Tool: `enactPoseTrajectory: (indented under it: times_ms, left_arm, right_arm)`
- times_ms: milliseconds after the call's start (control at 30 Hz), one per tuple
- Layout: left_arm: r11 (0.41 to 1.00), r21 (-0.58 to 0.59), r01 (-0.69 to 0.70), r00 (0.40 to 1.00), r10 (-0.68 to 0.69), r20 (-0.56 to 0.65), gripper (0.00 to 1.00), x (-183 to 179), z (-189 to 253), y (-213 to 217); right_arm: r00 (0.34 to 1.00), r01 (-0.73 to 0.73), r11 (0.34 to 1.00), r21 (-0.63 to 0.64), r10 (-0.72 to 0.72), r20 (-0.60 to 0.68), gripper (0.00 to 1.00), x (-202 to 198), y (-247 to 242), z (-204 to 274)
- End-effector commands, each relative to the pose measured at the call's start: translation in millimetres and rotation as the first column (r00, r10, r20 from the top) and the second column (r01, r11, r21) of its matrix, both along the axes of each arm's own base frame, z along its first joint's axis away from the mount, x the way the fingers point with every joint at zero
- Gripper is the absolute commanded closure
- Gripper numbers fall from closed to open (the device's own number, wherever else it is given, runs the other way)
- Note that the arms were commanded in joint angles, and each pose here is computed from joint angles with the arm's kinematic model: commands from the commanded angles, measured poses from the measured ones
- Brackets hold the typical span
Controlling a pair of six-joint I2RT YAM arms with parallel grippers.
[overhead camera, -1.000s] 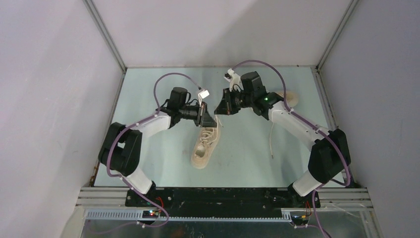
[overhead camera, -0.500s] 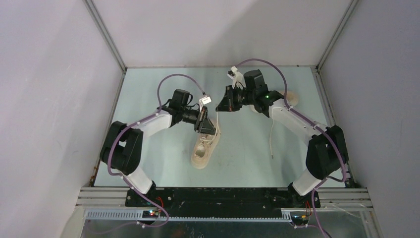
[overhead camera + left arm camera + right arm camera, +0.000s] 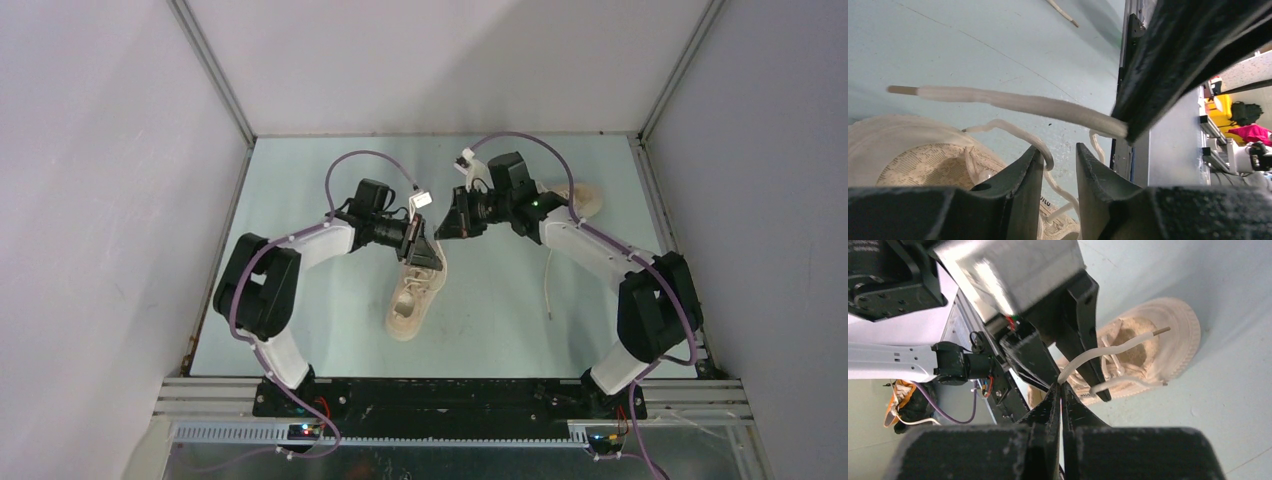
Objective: Tie the shoes
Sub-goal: Pick up the shoelace at the center of the board, then cross the shoelace with the shoelace.
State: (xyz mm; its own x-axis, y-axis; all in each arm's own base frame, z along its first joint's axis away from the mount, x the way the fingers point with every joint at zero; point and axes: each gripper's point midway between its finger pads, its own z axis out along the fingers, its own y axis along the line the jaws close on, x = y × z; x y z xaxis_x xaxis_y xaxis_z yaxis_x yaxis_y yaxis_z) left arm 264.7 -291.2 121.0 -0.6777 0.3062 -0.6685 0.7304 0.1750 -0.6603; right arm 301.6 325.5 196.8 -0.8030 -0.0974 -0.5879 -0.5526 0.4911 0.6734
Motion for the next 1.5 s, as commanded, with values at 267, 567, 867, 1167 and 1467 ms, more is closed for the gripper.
enactPoseTrajectory:
  times_ms: [267,567,867,1167,1467]
  left_arm:
    - [0.993,-0.085,0.083,0.996,-0.081,0.028,0.58,-5.7,22.9,-6.8]
    - [0.996,-0.079,0.031,1.0,-0.031,-0.001,0.55,2.5,21.0,-17.6]
    - [0.989,-0.143,-0.027,0.998,0.02,-0.051,0.7,10.1,33.4,-25.7]
    - [0.993,-0.104,-0.055,0.998,0.051,-0.038,1.0,14.7,25.2,-16.4]
    - [0.991,-0.095,-0.096,0.995,0.094,-0.02,1.0,21.2,29.4,6.1]
  right_arm:
    - [1.0,0.009,0.999,0.048,-0.009,0.004,1.0,-3.8,-3.4,8.5]
    - [0.999,0.0,0.998,0.07,0.002,-0.032,1.0,-8.6,10.6,6.3]
    - [0.992,0.068,0.993,0.097,-0.057,-0.116,1.0,2.2,19.6,3.0]
    - [0.995,0.054,0.995,0.085,-0.047,-0.086,0.94,8.0,8.5,1.2]
    - [0.908,-0.273,0.953,-0.133,0.301,0.292,0.44,-4.4,-42.7,-27.0]
